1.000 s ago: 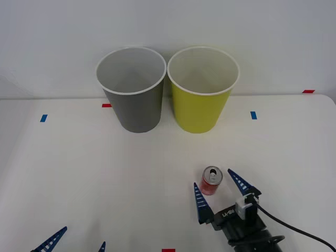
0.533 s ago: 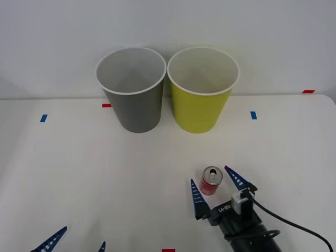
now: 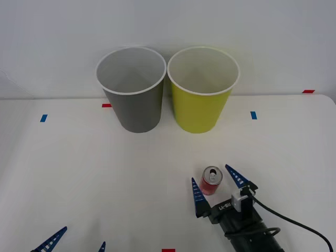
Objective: Put cans in the gray bin and PET bottles in the light green bin.
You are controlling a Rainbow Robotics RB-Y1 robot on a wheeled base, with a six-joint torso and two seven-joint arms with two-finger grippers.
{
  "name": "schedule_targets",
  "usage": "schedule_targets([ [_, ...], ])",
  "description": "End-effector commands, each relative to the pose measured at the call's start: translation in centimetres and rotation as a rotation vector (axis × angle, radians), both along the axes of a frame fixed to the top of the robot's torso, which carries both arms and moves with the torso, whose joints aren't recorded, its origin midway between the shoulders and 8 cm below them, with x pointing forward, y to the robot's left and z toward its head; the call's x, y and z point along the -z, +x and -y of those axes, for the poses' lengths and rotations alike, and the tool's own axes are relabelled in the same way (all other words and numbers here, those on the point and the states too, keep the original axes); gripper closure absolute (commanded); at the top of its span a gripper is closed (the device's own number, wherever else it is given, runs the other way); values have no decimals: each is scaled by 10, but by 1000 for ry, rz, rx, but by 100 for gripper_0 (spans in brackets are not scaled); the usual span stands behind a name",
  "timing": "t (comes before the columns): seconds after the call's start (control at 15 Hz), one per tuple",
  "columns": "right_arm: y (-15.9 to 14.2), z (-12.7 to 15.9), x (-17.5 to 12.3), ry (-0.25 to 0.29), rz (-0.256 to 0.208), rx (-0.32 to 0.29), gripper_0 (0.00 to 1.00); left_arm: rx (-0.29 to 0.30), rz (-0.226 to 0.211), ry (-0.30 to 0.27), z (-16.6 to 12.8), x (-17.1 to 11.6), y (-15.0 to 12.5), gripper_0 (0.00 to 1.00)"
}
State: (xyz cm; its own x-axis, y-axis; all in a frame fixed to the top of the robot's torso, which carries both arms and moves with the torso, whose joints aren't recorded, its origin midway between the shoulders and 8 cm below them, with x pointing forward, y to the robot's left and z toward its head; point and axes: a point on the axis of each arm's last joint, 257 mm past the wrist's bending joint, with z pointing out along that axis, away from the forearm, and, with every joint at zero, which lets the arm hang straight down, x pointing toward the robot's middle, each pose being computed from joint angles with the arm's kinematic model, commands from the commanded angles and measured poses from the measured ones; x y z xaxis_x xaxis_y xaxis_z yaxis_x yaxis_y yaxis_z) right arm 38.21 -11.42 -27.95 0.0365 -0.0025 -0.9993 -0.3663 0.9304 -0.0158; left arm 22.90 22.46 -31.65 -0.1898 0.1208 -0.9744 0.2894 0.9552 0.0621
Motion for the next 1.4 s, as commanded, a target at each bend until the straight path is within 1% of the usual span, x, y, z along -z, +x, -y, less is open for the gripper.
schedule_targets([
  [0.07,1,-1,-1,22,-5,4,69,0,0,0,0,0,0,0],
  [0.13,2,-1,-2,30,-5,9,85,0,0,0,0,0,0,0],
  [0.2,2,-3,-3,37,-7,9,88,0,0,0,0,0,0,0],
  [0.4,4,-4,-4,65,-12,18,91,0,0,0,0,0,0,0],
  [0.53,3,-4,-4,68,-13,19,93,0,0,0,0,0,0,0],
  [0.67,5,-6,-3,66,-33,17,95,0,0,0,0,0,0,0],
  [0.87,14,-12,-26,31,-116,-5,95,0,0,0,0,0,0,0],
  [1.0,18,-12,-45,5,-157,-16,96,0,0,0,0,0,0,0],
  [1.13,23,-10,-68,-35,-183,-25,96,0,0,0,0,0,0,0],
  [1.27,28,-8,-85,-83,-219,-36,96,0,0,0,0,0,0,0],
  [1.4,37,-7,-102,-120,-241,-44,96,0,0,0,0,0,0,0],
])
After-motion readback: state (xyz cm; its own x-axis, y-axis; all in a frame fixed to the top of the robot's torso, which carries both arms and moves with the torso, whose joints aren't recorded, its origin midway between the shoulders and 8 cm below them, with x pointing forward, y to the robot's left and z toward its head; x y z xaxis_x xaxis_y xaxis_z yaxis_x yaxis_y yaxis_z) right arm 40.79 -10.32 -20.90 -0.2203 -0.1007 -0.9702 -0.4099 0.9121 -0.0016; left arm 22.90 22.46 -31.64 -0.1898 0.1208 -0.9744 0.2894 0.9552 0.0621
